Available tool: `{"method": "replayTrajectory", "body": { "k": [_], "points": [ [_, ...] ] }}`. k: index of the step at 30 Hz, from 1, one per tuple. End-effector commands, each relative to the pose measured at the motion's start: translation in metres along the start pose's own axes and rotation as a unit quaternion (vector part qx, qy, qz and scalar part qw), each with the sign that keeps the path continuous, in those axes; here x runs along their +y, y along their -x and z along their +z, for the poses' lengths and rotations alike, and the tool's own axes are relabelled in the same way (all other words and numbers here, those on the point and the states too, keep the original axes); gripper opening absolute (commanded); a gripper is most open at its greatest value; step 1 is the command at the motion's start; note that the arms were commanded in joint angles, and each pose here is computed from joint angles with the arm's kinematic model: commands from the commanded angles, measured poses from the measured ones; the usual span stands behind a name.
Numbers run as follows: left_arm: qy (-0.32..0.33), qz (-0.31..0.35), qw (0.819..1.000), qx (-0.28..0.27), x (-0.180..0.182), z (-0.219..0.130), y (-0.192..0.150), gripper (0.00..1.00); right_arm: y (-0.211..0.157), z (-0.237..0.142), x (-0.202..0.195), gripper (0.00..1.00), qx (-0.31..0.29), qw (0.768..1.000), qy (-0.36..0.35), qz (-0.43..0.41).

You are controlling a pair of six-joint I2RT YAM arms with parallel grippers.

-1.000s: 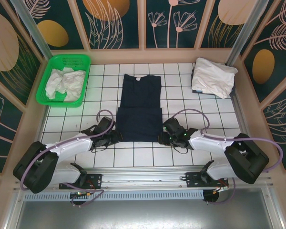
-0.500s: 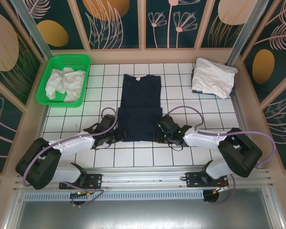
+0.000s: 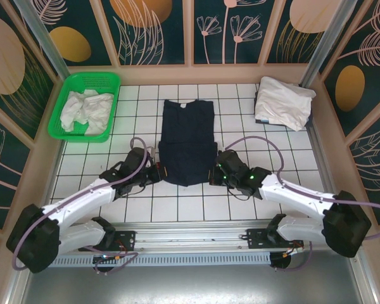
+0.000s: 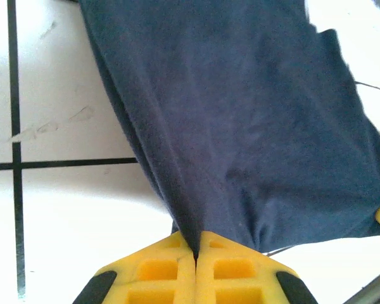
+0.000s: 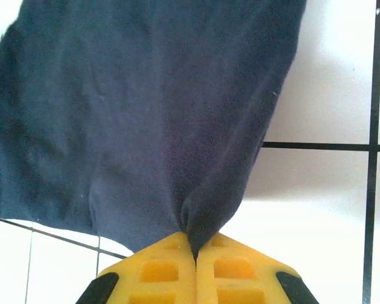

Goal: Fold and stack the t-shirts

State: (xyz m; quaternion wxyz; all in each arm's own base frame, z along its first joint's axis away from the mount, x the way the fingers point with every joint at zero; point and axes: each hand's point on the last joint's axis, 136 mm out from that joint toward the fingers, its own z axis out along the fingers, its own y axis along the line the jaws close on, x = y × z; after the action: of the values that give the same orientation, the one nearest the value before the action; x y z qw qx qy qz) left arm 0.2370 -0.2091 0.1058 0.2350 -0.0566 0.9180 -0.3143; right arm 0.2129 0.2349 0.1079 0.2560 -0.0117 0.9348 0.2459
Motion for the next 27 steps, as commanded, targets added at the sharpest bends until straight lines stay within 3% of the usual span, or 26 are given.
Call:
{"method": "replayTrajectory", "body": {
  "k": [1,8,11,18,27],
  "points": [
    [-0.031,0.027,0.999,-0.021,-0.029,-0.025,0.016,0.00,0.021,-0.029,0.012,0.00,-0.034,0.999,0.000,0.007],
    [-0.051,0.067,0.992,-0.093,-0.078,-0.058,0.069,0.00,0.092,-0.091,0.056,0.00,-0.135,0.989,0.045,-0.030],
    [-0.032,0.084,0.989,-0.121,-0.091,-0.062,0.096,0.00,0.126,-0.100,0.060,0.00,-0.160,0.985,0.044,-0.039],
    [0.011,0.077,0.988,-0.131,-0.083,-0.033,0.143,0.00,0.178,-0.075,0.040,0.00,-0.158,0.986,0.058,-0.016],
    [0.045,0.058,0.990,-0.117,-0.055,0.000,0.177,0.00,0.195,-0.024,0.009,0.00,-0.109,0.992,0.068,0.015]
  ]
}}
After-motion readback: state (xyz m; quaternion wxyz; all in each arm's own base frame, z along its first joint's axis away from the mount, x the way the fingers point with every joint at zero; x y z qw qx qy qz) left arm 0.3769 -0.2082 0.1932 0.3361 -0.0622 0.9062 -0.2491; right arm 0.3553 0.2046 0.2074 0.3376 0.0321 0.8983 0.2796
